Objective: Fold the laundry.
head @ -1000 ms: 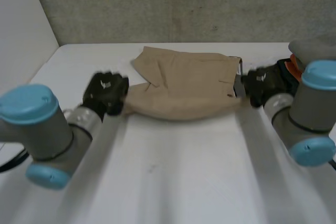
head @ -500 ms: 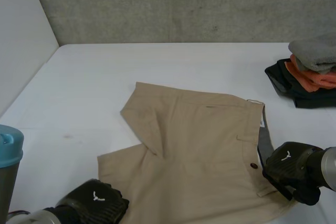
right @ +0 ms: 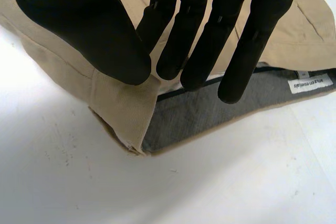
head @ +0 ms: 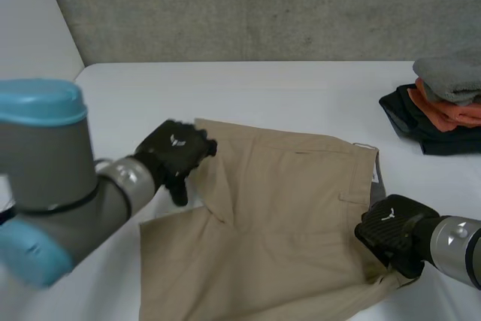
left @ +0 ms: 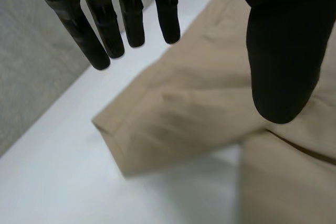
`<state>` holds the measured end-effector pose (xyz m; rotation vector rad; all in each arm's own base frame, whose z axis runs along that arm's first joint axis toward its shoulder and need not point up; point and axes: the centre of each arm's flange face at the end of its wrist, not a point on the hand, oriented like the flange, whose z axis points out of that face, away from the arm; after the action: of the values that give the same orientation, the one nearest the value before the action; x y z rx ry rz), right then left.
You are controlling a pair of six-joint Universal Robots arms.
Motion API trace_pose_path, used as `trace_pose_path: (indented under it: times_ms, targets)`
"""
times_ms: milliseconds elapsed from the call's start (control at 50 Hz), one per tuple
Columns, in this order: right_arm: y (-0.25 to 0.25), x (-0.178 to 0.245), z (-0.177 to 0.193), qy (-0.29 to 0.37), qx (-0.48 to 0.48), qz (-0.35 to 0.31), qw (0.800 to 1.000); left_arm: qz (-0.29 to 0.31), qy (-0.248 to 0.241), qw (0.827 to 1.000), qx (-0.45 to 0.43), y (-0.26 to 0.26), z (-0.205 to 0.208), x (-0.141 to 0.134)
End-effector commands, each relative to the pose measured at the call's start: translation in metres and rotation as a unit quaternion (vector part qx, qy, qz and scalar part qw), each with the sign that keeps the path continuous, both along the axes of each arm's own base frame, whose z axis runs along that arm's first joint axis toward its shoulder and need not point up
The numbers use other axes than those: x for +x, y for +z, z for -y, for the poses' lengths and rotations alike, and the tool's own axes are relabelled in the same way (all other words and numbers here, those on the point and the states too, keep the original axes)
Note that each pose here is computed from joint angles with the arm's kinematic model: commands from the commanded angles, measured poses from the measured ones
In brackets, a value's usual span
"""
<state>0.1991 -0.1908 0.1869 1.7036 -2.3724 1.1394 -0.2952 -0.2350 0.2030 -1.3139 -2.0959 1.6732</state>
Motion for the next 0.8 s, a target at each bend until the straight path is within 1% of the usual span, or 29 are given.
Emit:
trace_pose_path:
  times_ms: [20,40,120,220,320,400,480,560,660,760,780,800]
  targets:
    - [-0.003,0.003,-0.004,0.005,-0.004,0.003,1.000,-0.017,-0.069,0.997,-0.005,-0.027,0.044,-0.032]
    - [-0.004,0.003,-0.004,0.005,-0.004,0.003,1.000,-0.011,-0.079,0.997,-0.009,-0.034,0.053,-0.037]
    - [-0.006,0.002,-0.004,0.002,-0.002,0.001,1.000,0.015,-0.089,0.996,-0.005,-0.052,0.073,-0.044]
    - [-0.007,0.000,-0.003,-0.005,-0.004,0.001,1.000,0.047,-0.103,0.993,0.026,-0.071,0.079,-0.048]
    - [-0.008,-0.004,-0.001,-0.013,-0.006,0.002,1.000,0.081,-0.112,0.990,0.032,-0.078,0.081,-0.047]
    - [-0.010,-0.006,0.002,-0.020,-0.006,0.002,1.000,0.096,-0.096,0.991,0.019,-0.070,0.081,-0.044]
    - [-0.010,-0.009,0.006,-0.027,-0.009,0.004,1.000,0.109,-0.054,0.993,0.012,-0.058,0.074,-0.034]
    - [-0.010,-0.010,0.007,-0.029,-0.011,0.006,1.000,0.112,-0.026,0.993,-0.006,-0.050,0.069,-0.023]
    - [-0.010,-0.009,0.007,-0.028,-0.010,0.008,1.000,0.116,-0.016,0.993,-0.027,-0.049,0.061,-0.012]
    - [-0.011,-0.008,0.004,-0.024,-0.007,0.009,1.000,0.163,-0.012,0.986,-0.028,-0.061,0.052,0.006]
    - [-0.011,-0.007,0.002,-0.020,-0.006,0.008,1.000,0.186,-0.008,0.982,-0.022,-0.066,0.048,0.012]
    - [-0.011,-0.006,0.001,-0.018,-0.006,0.007,1.000,0.194,-0.005,0.981,-0.021,-0.067,0.046,0.014]
